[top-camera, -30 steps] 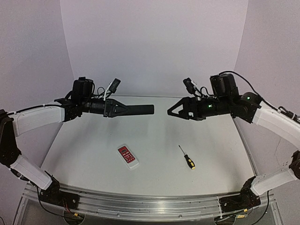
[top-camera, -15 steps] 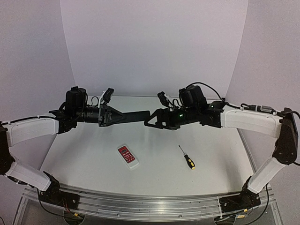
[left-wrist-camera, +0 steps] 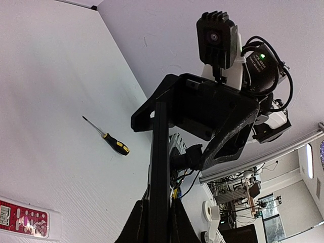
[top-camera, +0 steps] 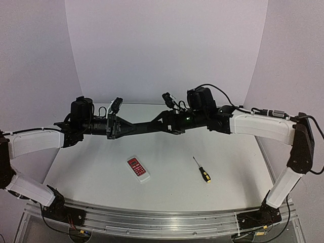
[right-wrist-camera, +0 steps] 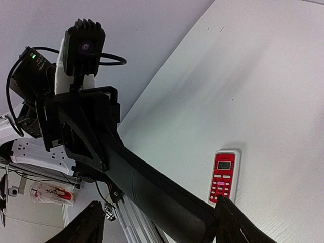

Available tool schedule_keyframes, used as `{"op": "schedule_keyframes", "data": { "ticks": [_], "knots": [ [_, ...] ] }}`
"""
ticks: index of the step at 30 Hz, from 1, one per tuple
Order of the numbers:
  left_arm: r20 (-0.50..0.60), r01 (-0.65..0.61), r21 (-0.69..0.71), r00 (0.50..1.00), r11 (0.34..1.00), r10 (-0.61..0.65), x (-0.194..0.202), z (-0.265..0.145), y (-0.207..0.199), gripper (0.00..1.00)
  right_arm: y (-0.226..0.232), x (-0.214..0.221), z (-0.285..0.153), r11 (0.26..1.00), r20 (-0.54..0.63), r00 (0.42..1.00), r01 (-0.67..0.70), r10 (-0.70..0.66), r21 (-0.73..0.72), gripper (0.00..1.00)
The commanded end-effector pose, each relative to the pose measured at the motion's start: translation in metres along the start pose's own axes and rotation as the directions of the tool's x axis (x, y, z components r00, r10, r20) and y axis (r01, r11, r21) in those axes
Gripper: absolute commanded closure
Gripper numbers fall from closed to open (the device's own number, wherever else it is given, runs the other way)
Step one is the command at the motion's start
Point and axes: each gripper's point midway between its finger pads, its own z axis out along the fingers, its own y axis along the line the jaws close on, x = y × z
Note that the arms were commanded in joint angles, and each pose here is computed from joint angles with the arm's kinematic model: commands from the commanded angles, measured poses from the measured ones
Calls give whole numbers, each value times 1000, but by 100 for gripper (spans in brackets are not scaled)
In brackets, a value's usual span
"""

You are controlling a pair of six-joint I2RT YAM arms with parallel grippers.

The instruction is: Unload the batteries from the remote control

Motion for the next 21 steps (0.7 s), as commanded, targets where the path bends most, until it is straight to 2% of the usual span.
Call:
{"op": "schedule_keyframes", "data": {
  "ticks": [1, 5, 12, 18, 21],
  "knots": [
    [34, -52, 63, 998, 997, 50, -8, -2, -20, 100, 18, -8, 4, 997, -6, 1000, 12, -13, -83, 32],
    [25, -41, 74, 999, 996, 39, -6, 0, -19, 100, 18, -8, 4, 996, -7, 1000, 13, -14, -83, 36],
    [8, -58, 108, 998, 992, 58, 0, 1, -27, 100, 14, -6, 5, 998, -7, 1000, -3, 3, -69, 53],
    [-11, -90, 157, 996, 983, 93, 8, 0, -42, 100, 7, -5, 7, 998, -3, 999, -33, 33, -44, 71],
    [-14, -107, 174, 994, 979, 111, 11, -3, -47, 100, 3, -3, 6, 998, 1, 999, -49, 49, -29, 76]
  ]
}}
